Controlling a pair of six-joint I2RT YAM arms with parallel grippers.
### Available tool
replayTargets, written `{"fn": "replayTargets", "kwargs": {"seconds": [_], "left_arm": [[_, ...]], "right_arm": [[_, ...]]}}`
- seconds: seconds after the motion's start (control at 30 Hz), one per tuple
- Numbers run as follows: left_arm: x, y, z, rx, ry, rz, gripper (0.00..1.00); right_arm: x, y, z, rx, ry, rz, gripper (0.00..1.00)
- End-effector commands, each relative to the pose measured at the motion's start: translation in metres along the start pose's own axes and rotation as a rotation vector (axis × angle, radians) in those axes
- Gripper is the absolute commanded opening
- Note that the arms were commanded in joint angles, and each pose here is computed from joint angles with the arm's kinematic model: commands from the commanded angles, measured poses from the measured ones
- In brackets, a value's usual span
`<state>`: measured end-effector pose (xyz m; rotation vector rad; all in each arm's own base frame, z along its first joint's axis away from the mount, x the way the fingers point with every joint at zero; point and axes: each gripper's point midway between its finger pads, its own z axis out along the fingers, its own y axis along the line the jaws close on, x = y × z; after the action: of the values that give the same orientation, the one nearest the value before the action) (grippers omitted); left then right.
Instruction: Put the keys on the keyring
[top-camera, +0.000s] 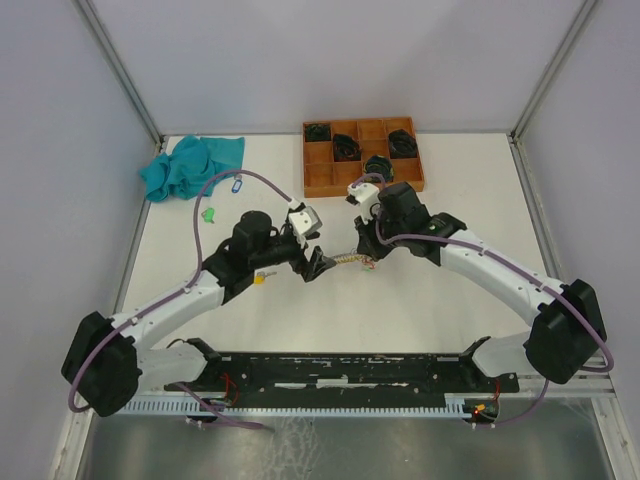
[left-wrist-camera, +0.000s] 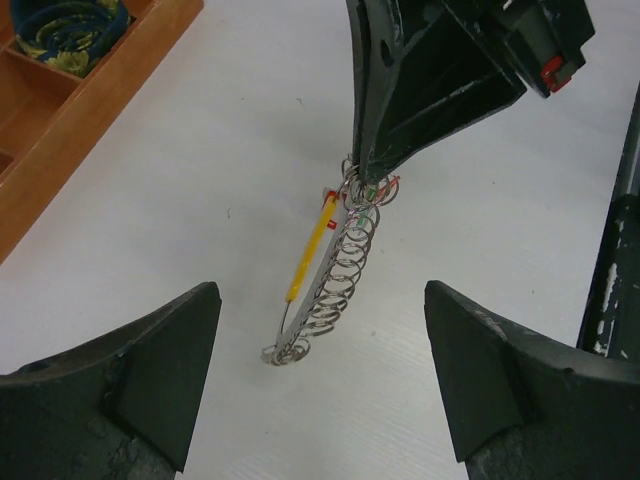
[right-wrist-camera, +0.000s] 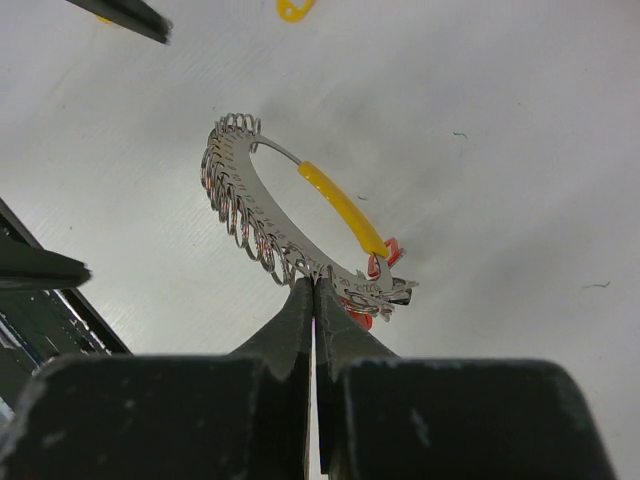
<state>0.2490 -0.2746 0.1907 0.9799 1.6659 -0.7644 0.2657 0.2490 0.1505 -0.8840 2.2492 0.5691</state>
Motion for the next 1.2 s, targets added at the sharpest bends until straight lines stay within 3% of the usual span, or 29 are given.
{"fn": "replayTargets", "kwargs": {"seconds": [0.0, 0.3, 0.7, 1.17], "left_arm": [[-0.003, -0.011, 0.016, 0.125, -0.076, 0.199, 0.89], [0.021, -0.020, 0.035, 0.232, -0.077, 0.252, 0.87], [0.029, -0.020, 0.026, 0.294, -0.047, 0.298, 0.71], [0.032, -0.028, 0.028, 0.380, -0.037, 0.214, 0.50]], "right_arm": [[-0.045, 0.016, -0.006, -0.057, -0.139, -0.044, 0.01], [-0.048, 0.030, -0.002, -0.095, -0.152, -0.037, 0.01], [-0.047, 0.044, -0.013, -0.156, -0.163, -0.110, 0.01], [-0.054, 0.045, -0.016, -0.159, -0.188, -0.121, 0.01]]}}
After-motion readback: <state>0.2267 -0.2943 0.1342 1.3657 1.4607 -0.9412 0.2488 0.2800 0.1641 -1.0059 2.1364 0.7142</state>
